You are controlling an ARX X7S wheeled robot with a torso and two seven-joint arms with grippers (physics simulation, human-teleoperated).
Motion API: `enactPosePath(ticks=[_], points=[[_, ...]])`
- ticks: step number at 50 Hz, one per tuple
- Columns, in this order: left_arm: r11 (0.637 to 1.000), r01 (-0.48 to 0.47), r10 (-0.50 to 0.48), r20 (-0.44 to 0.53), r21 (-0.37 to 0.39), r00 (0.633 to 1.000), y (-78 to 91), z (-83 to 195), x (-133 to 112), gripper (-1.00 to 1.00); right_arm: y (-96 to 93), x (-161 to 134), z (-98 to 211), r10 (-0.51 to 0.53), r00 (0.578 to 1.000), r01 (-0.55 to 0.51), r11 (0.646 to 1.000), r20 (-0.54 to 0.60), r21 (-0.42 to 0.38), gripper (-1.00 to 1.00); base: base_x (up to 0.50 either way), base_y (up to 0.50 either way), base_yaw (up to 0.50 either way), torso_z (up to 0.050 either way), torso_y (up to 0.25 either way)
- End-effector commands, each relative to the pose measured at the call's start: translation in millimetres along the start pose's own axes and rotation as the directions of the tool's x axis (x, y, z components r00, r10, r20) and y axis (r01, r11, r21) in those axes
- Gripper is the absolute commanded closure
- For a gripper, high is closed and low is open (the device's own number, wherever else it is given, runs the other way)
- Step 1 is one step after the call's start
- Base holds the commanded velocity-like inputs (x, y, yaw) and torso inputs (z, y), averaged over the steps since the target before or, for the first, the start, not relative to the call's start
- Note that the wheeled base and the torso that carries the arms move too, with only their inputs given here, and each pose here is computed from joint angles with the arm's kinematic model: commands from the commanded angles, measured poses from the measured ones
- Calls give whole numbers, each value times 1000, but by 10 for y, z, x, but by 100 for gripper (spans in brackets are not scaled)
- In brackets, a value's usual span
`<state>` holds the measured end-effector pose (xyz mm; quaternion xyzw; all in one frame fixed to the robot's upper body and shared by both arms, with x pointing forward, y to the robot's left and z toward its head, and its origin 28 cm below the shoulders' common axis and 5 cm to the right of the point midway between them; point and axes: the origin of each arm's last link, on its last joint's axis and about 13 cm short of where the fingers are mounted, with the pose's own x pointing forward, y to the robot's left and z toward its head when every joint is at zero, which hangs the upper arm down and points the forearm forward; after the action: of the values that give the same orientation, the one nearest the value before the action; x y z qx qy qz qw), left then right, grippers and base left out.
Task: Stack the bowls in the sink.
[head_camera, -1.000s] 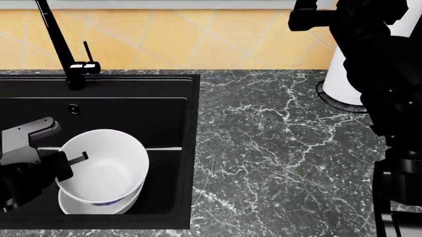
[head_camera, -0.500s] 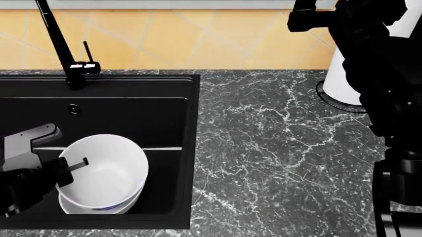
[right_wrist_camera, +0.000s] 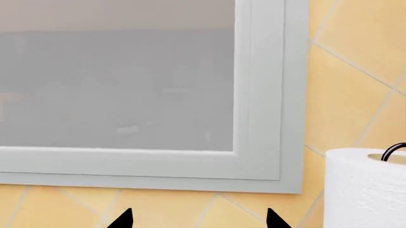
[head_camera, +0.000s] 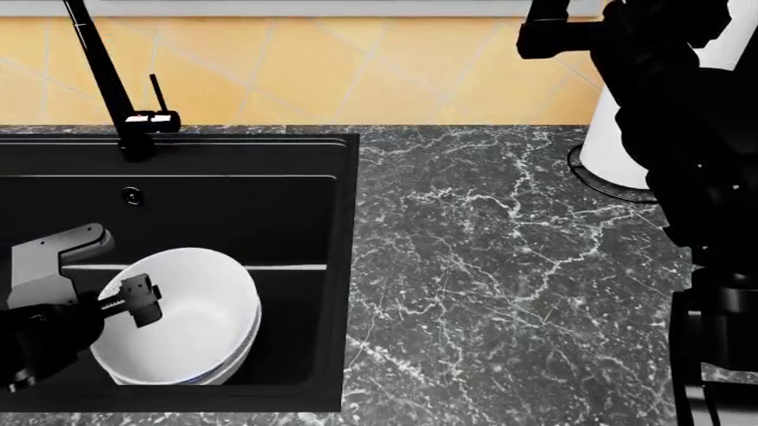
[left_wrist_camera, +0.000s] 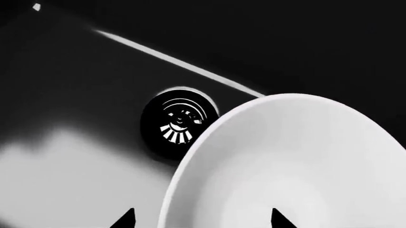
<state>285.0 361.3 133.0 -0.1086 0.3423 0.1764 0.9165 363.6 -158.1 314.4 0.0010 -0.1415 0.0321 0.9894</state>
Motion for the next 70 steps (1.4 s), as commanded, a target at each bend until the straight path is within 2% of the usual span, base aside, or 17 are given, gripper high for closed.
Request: enactPosePath(ticks=[1, 17, 27, 53, 70], points=[[1000, 5, -5, 6, 8, 1000, -1, 24, -18, -100, 2, 2, 0, 1, 1000, -1, 1000, 0, 2, -100, 0, 0, 0, 0, 0], [999, 12, -19, 143, 51, 989, -85, 477, -383, -100, 6, -22, -63, 6, 1000, -6, 1000, -5, 15, -100, 0, 0, 0, 0, 0], [995, 46, -65, 214, 93, 975, -183, 618, -516, -100, -38, -124, -67, 3, 1000, -3, 1000, -5, 9, -100, 0, 0, 0, 0, 0], [972, 156, -207, 319, 177, 925, -444, 768, -871, -100, -170, -600, 75, 3, 1000, -3, 1000, -2, -28, -100, 0, 0, 0, 0, 0], [938, 241, -323, 371, 249, 871, -624, 780, -1118, -100, -198, -1020, 188, 37, 999, -37, 997, 0, -64, -100, 0, 0, 0, 0, 0]])
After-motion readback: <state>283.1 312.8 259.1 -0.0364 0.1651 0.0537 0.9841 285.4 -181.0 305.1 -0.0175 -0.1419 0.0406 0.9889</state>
